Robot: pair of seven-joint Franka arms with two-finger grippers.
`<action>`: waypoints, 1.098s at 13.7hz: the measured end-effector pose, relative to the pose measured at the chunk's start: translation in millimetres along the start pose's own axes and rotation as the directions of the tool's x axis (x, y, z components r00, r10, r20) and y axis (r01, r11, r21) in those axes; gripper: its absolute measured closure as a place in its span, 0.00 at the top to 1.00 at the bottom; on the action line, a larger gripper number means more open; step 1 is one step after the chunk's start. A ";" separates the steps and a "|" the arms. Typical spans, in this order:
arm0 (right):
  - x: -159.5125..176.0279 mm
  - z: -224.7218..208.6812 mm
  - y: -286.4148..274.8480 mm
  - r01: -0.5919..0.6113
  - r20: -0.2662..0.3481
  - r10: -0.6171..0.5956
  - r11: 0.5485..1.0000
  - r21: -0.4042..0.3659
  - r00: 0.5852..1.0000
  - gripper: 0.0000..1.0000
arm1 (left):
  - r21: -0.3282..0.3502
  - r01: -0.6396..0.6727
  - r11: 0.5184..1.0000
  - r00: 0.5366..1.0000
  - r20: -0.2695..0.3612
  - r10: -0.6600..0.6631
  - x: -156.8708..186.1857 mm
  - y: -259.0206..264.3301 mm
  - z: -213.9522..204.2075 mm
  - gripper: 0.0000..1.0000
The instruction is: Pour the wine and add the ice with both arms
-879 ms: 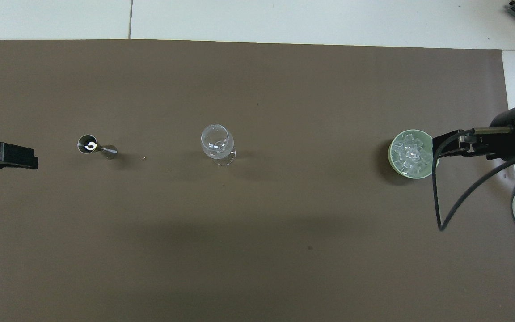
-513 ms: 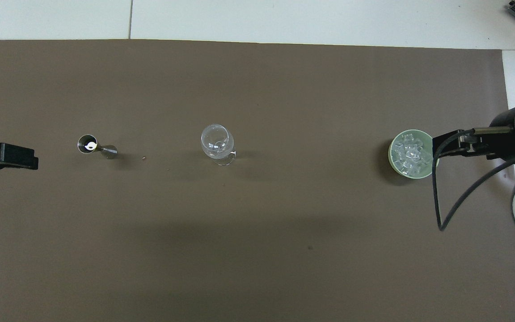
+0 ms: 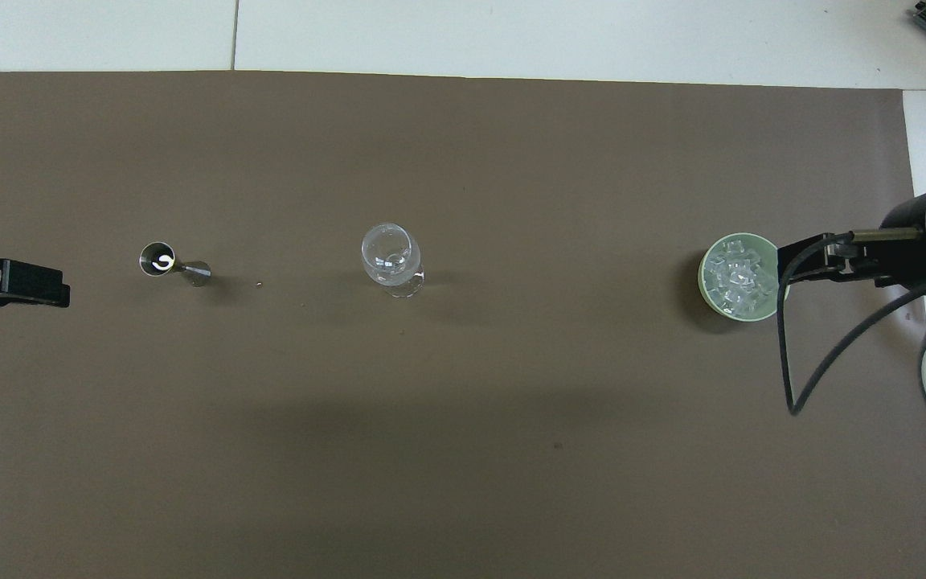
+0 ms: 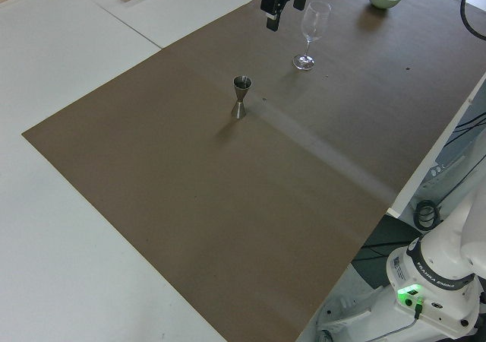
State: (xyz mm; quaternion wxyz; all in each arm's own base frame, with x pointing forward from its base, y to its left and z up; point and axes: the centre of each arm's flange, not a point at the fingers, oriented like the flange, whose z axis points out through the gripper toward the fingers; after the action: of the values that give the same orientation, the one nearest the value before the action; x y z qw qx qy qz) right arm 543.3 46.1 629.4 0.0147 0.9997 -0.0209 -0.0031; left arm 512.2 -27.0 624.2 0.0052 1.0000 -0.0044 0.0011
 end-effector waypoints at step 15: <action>0.0 0.0 0.0 0.000 0.000 0.000 1.000 0.000 1.000 1.00 | 0.003 0.050 0.999 0.998 0.025 -0.050 -15.3 -3.7 24.0 1.00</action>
State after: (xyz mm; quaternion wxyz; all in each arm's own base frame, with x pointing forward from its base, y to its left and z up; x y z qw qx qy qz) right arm 543.3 46.1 629.4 0.0147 0.9997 -0.0209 -0.0031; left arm 497.0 -23.5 600.1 0.0038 0.9997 0.0208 -0.0114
